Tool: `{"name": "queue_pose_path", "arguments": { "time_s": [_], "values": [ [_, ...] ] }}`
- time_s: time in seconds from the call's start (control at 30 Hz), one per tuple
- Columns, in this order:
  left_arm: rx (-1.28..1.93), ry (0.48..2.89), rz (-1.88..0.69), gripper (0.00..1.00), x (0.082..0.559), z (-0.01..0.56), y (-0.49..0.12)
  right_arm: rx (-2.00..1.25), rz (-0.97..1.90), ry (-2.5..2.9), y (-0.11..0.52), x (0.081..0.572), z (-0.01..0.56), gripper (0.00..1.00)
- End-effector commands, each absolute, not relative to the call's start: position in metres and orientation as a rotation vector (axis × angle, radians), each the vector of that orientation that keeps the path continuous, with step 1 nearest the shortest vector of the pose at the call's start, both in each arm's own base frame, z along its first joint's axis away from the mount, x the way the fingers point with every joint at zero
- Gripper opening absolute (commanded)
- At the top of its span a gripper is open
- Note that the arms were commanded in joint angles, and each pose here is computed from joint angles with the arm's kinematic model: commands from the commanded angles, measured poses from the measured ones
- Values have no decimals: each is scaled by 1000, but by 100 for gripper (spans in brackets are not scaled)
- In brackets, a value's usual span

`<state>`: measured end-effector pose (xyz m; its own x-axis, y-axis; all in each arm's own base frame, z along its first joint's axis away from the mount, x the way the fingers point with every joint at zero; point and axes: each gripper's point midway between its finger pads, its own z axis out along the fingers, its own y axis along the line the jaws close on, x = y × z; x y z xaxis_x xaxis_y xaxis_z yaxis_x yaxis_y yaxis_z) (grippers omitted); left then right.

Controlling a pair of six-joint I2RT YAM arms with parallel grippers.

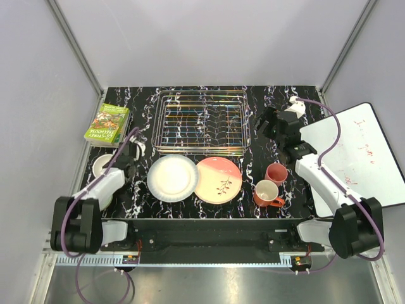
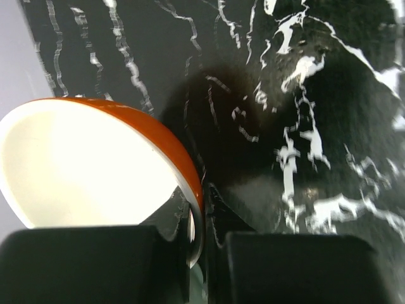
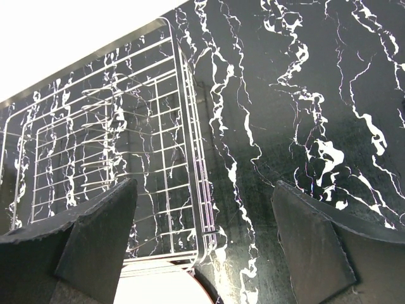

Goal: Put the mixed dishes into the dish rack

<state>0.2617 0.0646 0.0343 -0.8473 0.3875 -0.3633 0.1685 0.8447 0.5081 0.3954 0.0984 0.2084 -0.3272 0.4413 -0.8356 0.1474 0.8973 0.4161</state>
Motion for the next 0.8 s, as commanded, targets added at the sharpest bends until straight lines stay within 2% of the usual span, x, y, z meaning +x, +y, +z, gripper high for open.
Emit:
{"name": "queue_pose_path", "arguments": {
  "time_s": [0.0, 0.2, 0.23, 0.3, 0.33, 0.4, 0.43, 0.5, 0.57, 0.6, 0.63, 0.7, 0.73, 0.77],
  "values": [
    [326, 2398, 547, 0, 283, 107, 52, 443, 321, 1827, 96, 396, 228, 95],
    [297, 2167, 235, 0, 320, 234, 6, 435, 335, 1833, 100, 397, 225, 94],
    [319, 2090, 133, 0, 330, 270, -11, 435, 331, 1832, 98, 396, 225, 94],
    [331, 2093, -12, 0, 341, 285, -34, 434, 322, 1826, 97, 395, 226, 94],
    [371, 2022, -127, 0, 347, 316, -55, 438, 319, 1818, 95, 393, 228, 94],
    [387, 2028, -285, 0, 359, 324, -84, 435, 301, 1814, 92, 391, 228, 94],
    [435, 1961, -393, 0, 360, 352, -106, 435, 291, 1806, 89, 388, 228, 94],
    [488, 1978, -559, 0, 368, 353, -145, 443, 267, 1791, 84, 386, 230, 94],
    [587, 1899, -759, 0, 359, 385, -189, 440, 260, 1773, 80, 384, 229, 94],
    [617, 1924, -842, 0, 368, 375, -206, 440, 264, 1764, 80, 382, 229, 92],
    [670, 1857, -931, 0, 364, 399, -222, 440, 263, 1765, 78, 378, 222, 90],
    [703, 1880, -1097, 0, 374, 392, -252, 450, 269, 1733, 76, 375, 221, 86],
    [760, 1806, -1193, 0, 369, 414, -264, 448, 267, 1734, 73, 368, 211, 86],
    [727, 1861, -1316, 0, 380, 400, -278, 450, 287, 1685, 73, 368, 217, 86]
  ]
}}
